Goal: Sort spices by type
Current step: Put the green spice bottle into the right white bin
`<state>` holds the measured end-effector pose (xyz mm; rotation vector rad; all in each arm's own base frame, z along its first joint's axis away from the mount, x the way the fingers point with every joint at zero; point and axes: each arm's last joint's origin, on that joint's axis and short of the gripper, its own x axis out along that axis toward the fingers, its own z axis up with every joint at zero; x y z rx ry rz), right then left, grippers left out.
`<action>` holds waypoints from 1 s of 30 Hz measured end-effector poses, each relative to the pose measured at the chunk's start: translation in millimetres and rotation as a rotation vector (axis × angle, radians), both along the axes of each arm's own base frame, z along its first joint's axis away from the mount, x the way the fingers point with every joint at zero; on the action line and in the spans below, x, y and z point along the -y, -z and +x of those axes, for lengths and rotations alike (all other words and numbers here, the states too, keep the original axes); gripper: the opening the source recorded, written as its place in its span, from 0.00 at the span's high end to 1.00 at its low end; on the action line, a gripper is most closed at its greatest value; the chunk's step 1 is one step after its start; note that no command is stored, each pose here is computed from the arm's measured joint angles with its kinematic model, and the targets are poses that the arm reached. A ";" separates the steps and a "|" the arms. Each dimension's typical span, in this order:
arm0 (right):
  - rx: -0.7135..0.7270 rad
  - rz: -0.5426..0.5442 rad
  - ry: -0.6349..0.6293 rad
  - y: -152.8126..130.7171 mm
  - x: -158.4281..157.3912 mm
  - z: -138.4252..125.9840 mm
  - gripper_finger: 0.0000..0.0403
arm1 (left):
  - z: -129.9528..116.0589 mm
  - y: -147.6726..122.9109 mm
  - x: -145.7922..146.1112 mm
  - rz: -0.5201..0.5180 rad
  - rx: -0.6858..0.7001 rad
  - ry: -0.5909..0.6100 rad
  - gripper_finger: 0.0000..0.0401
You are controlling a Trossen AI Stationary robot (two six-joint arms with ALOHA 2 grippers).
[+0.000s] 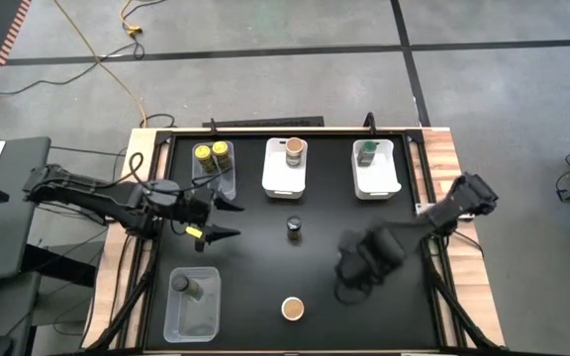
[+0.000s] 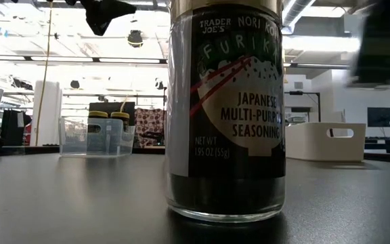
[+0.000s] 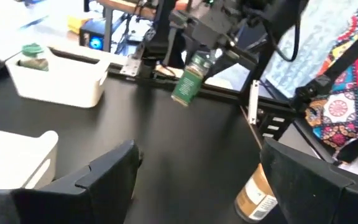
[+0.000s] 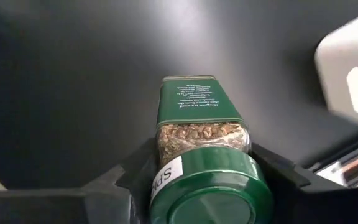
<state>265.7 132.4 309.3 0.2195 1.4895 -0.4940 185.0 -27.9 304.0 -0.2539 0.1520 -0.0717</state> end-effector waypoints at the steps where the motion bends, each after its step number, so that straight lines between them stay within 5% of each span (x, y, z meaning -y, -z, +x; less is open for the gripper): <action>1: 0.002 0.001 -0.004 -1.8 10.4 3.9 0.45 | -1.7 -0.1 -1.5 -0.002 -0.005 -0.007 0.20; 7: 0.068 -0.043 -0.025 -28.1 79.6 3.8 0.45 | -4.8 2.3 -6.4 0.002 -0.040 -0.032 0.20; 16: 0.161 -0.163 -0.024 -78.0 187.6 -58.8 0.44 | -4.5 4.6 -12.2 -0.028 -0.066 -0.092 0.20; 22: 0.042 -0.153 -0.063 -72.3 243.2 -89.7 0.44 | -4.4 4.6 -16.6 -0.020 -0.062 -0.177 0.20; 30: -0.113 -0.065 -0.096 -38.4 287.0 -93.8 0.44 | -4.4 4.5 -18.4 0.005 -0.062 -0.191 0.20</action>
